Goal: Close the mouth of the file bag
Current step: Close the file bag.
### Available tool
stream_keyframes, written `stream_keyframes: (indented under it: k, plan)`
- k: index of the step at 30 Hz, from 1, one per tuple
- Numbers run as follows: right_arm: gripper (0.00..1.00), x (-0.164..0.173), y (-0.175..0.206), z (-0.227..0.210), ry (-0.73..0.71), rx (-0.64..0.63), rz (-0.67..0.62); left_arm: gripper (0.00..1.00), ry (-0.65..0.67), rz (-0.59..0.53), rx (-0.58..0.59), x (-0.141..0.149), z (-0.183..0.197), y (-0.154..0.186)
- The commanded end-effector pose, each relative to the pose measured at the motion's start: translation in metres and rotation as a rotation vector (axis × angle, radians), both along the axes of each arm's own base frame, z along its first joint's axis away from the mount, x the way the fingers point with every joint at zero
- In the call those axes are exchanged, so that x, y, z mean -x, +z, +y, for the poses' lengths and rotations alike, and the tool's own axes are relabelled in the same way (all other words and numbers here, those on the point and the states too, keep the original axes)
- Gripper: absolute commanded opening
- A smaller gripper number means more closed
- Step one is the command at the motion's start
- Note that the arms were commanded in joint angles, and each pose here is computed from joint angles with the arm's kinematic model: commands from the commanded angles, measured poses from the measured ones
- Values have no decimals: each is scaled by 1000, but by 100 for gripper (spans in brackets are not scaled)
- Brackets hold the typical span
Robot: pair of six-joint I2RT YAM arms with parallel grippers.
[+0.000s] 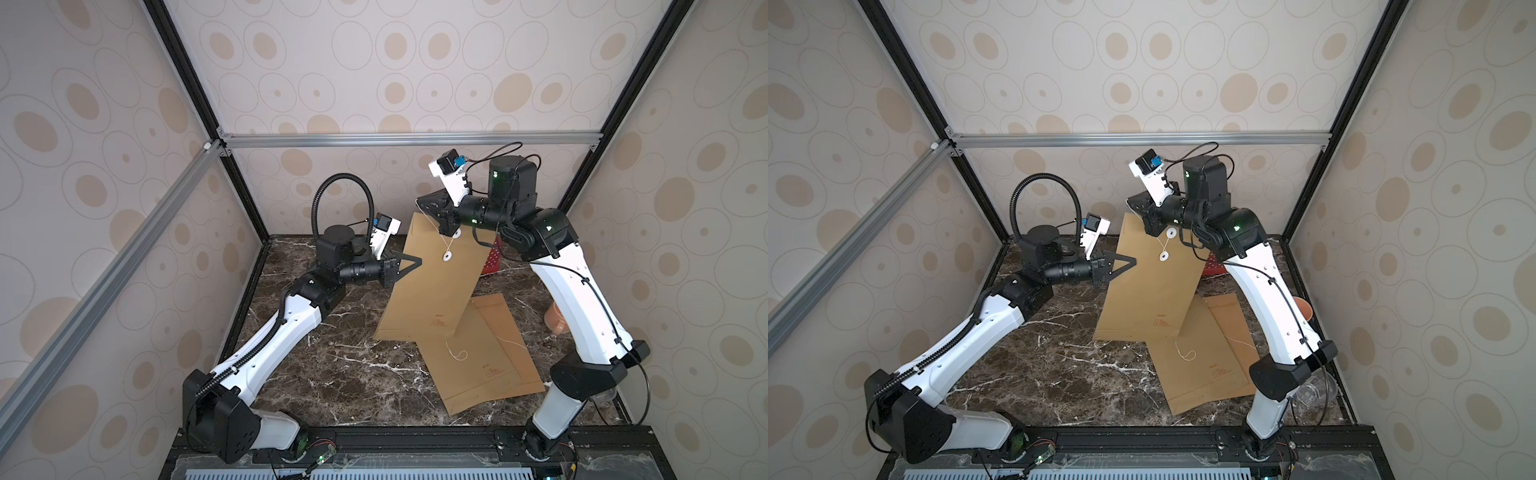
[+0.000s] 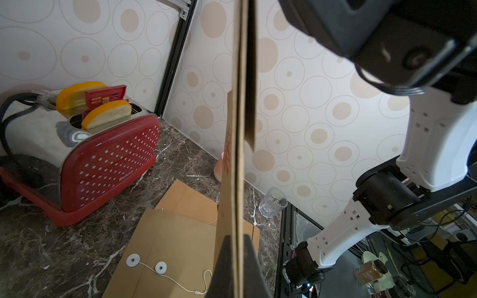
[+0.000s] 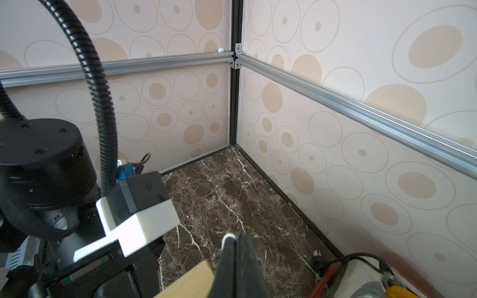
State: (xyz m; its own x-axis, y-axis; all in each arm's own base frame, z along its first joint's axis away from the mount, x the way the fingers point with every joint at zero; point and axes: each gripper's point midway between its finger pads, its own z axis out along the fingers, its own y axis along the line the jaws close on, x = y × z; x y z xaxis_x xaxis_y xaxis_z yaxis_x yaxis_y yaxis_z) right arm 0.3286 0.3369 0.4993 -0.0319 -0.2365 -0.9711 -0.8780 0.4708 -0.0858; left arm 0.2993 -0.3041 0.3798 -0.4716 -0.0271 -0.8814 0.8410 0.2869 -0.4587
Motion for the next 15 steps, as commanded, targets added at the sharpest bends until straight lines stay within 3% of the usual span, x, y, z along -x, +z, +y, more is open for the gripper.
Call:
stream_keyframes:
  k: [1, 15]
  plan:
    - [0, 7, 7, 0, 9, -3, -17, 0, -28, -57, 28, 6, -4, 24]
    - [0, 25, -11, 24, 72, 16, 21, 0, -37, -44, 42, 6, -5, 25]
